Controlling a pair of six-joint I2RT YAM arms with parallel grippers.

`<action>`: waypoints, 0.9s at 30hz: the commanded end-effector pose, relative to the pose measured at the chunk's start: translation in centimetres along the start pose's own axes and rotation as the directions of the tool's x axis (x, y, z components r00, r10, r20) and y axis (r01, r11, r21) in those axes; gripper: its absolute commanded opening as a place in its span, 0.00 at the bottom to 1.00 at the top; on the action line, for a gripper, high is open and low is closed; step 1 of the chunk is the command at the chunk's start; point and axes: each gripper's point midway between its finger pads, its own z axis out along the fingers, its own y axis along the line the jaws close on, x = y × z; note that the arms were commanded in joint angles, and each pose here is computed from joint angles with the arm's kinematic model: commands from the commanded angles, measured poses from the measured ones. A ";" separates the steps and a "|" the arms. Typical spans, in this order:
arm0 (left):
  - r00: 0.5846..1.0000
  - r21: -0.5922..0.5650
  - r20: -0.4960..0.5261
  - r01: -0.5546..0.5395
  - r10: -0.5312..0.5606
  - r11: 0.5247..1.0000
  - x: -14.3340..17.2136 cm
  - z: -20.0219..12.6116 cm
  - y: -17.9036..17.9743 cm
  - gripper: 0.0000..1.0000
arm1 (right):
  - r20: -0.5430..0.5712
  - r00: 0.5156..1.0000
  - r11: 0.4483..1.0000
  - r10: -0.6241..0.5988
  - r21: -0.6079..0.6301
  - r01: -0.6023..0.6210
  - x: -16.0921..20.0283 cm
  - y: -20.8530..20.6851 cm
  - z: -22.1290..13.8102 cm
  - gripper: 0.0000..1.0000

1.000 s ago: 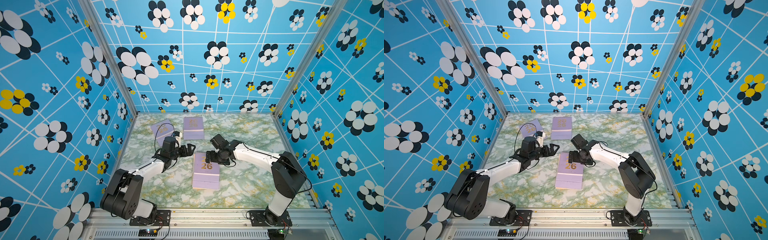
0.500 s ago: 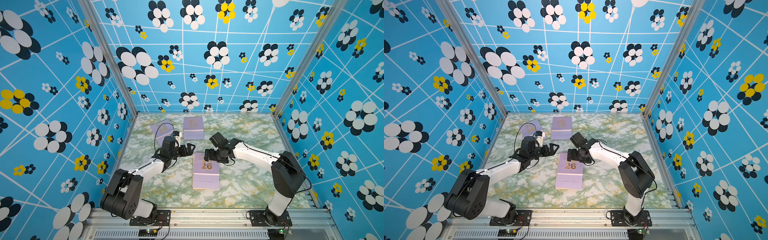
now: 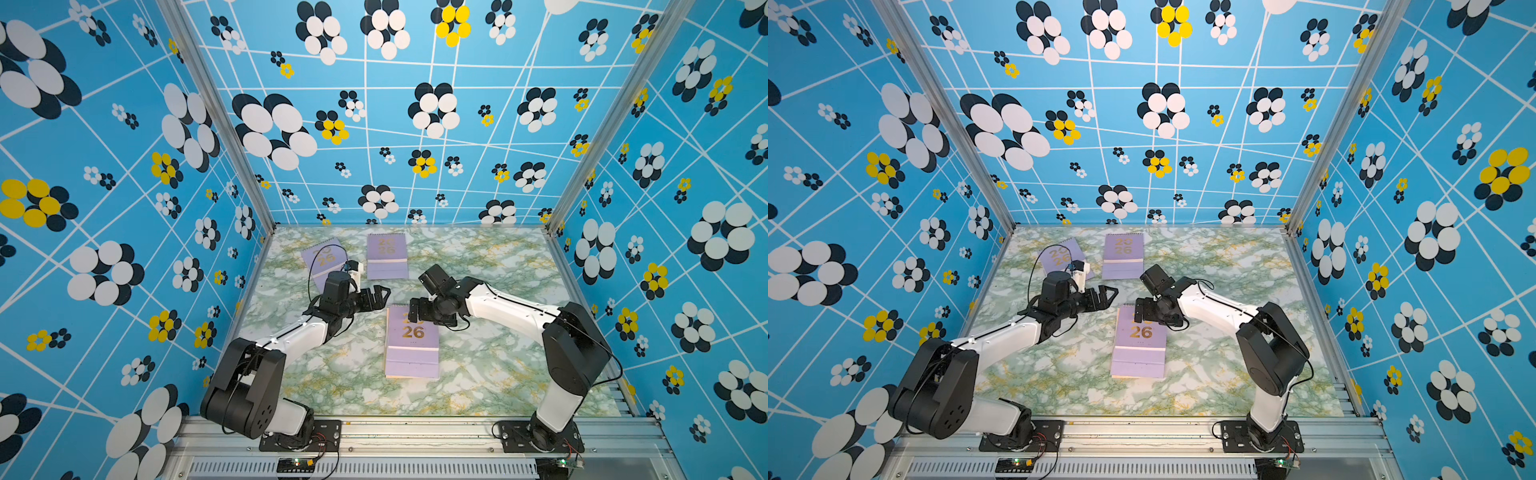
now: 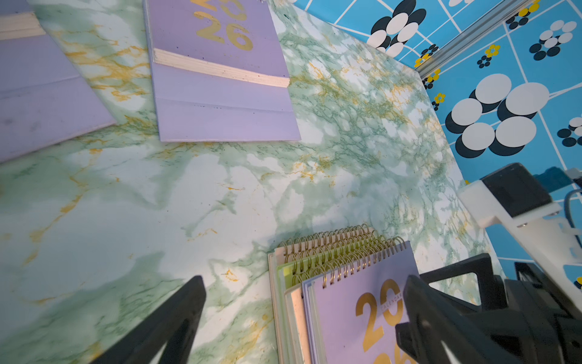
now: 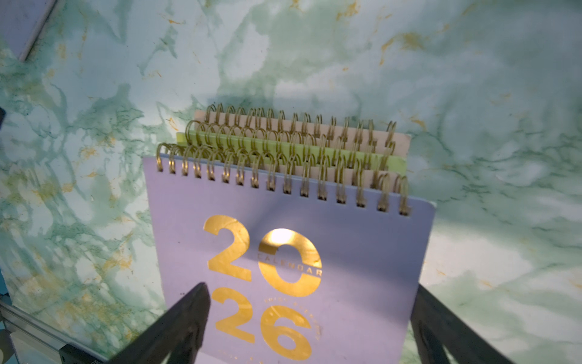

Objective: Stack the calendars
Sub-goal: Adjust the calendars at the center of the board, then move the calendar to the center of the board.

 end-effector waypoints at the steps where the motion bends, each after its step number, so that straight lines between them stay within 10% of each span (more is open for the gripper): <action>1: 0.999 -0.001 0.029 -0.030 0.030 1.000 -2.1 0.2 -0.3 0.99 | 0.059 0.998 1.000 -0.010 0.001 0.010 -2.3 -0.5 -1.8 0.99; 13: 0.999 -0.137 0.027 -0.022 0.026 0.990 -7.4 4.5 3.5 0.99 | 0.200 0.977 0.997 -0.072 -0.027 0.078 -13.2 -0.6 -3.7 0.98; 27: 1.000 -0.247 -0.027 -0.003 -0.004 0.969 -11.0 11.1 8.3 1.00 | 0.160 0.981 0.987 -0.105 -0.108 0.123 -20.1 1.6 3.6 0.95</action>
